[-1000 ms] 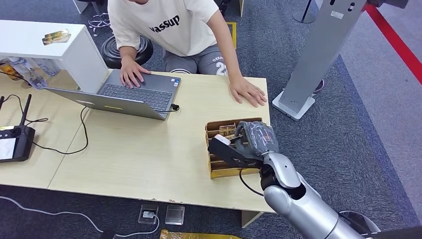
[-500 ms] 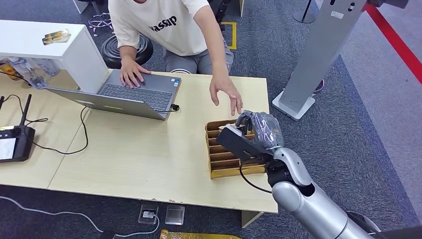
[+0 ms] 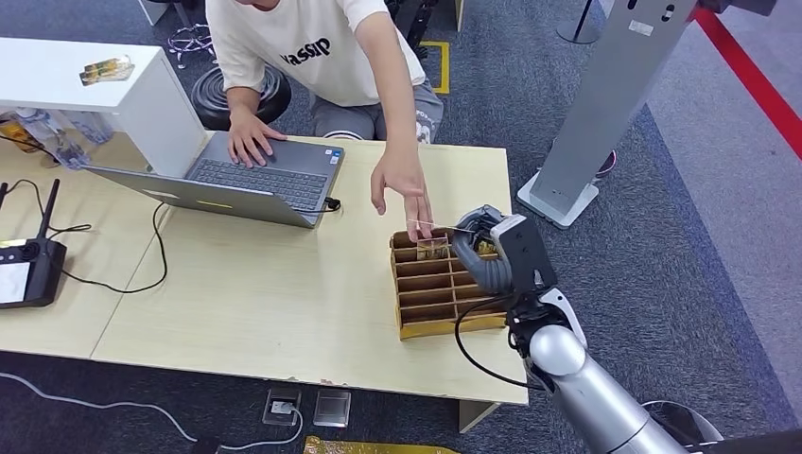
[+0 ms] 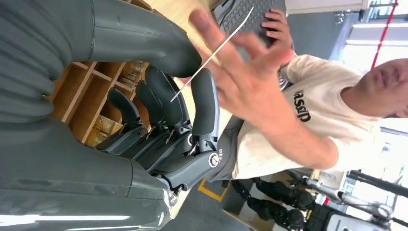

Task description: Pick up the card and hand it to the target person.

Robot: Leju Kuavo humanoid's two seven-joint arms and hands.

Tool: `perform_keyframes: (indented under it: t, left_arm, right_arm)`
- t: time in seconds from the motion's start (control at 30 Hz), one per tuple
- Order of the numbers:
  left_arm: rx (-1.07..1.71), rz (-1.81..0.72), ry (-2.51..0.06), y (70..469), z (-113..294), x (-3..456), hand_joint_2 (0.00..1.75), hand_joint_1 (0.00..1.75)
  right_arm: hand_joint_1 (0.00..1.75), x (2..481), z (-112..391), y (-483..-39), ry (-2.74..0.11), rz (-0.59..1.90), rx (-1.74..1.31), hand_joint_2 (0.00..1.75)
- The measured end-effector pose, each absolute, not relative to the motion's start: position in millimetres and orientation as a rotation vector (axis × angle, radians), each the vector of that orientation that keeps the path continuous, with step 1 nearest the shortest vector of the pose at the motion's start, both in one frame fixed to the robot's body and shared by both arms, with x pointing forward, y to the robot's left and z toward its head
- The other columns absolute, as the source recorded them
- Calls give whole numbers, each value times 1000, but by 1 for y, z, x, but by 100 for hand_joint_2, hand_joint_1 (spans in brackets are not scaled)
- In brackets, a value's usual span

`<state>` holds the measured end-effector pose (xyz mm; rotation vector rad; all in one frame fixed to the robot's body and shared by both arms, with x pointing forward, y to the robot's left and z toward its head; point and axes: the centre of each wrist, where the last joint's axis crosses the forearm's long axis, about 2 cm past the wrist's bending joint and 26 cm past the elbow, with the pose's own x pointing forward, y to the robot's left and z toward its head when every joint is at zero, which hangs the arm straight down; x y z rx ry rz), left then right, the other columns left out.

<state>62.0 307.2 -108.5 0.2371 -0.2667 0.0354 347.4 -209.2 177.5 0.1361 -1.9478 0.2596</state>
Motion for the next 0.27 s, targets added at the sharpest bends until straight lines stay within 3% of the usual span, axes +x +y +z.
perform_keyframes:
  t: [0.27]
  left_arm:
    - [223, 35, -268, 307, -109, 62, 175, 0]
  right_arm:
    - [150, 351, 160, -209, -1916, 193, 100, 175]
